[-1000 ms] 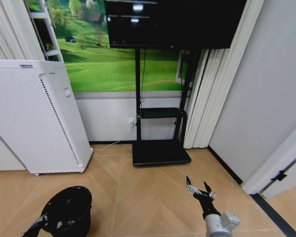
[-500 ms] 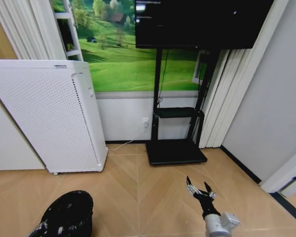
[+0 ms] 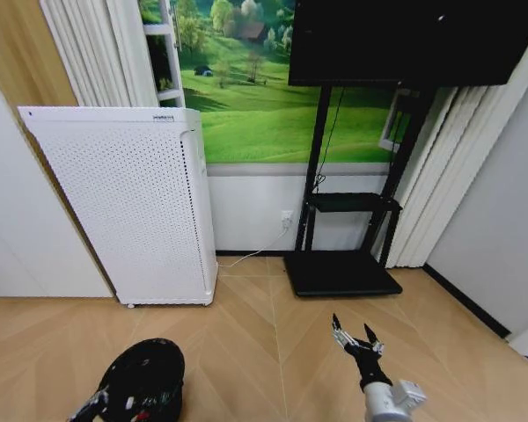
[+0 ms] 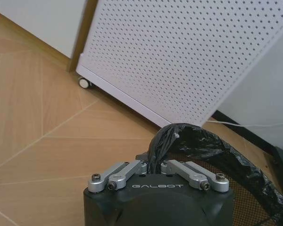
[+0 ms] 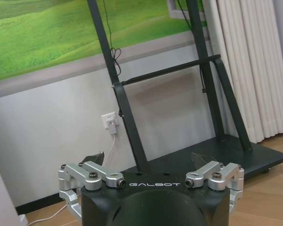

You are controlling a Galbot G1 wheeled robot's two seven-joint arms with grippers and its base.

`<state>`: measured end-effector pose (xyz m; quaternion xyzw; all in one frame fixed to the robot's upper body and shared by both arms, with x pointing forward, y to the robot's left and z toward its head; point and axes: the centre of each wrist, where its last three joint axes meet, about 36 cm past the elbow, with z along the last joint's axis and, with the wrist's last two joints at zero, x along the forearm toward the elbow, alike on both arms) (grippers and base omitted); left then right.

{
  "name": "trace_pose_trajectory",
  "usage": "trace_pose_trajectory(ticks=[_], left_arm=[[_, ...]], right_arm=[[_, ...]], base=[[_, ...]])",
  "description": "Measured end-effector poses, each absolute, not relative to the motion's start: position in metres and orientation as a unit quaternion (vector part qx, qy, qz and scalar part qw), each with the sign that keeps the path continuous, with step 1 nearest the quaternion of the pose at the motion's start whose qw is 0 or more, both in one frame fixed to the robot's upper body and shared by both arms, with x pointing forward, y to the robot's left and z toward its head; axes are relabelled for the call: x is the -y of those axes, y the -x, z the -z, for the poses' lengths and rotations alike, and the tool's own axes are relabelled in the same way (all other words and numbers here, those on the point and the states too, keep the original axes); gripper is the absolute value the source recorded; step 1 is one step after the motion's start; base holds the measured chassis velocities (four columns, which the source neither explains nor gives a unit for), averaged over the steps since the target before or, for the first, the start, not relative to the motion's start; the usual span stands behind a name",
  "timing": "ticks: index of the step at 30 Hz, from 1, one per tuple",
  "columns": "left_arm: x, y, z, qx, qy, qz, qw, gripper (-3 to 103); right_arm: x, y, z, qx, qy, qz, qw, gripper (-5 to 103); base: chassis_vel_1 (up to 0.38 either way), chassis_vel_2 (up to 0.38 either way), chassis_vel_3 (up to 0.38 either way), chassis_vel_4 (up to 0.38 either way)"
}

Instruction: Pick up the trash bin and place the garbage on the floor into it.

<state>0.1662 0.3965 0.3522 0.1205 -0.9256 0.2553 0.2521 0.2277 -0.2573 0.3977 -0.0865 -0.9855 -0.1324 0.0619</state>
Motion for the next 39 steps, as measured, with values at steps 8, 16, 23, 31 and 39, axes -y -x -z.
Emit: trace_pose_trajectory(ticks=[8,16,23,31,39], left_arm=[[-0.394,-0.171,-0.324,0.920,-0.112,-0.248,0.281,7],[-0.399,-0.167,-0.298,0.919,-0.107,-0.234,0.299,7],[-0.395,-0.168,-0.291,0.919,-0.097,-0.222,0.312,7],[-0.390,-0.170,-0.289,0.921,-0.085,-0.208,0.319,7],[-0.383,-0.174,-0.293,0.922,-0.072,-0.200,0.324,7]], right_arm=[[0.261,-0.228,-0.393,0.986,0.090,0.128,0.064,100],[0.262,-0.228,-0.390,0.986,0.090,0.126,0.066,100],[0.258,-0.227,-0.388,0.986,0.086,0.129,0.067,100],[0.254,-0.227,-0.384,0.986,0.082,0.130,0.066,100],[0.255,-0.227,-0.382,0.986,0.083,0.128,0.063,100]], base=[[-0.007,-0.004,0.003,0.005],[0.000,0.000,0.000,0.000],[0.000,0.000,0.000,0.000],[0.000,0.000,0.000,0.000],[0.000,0.000,0.000,0.000]])
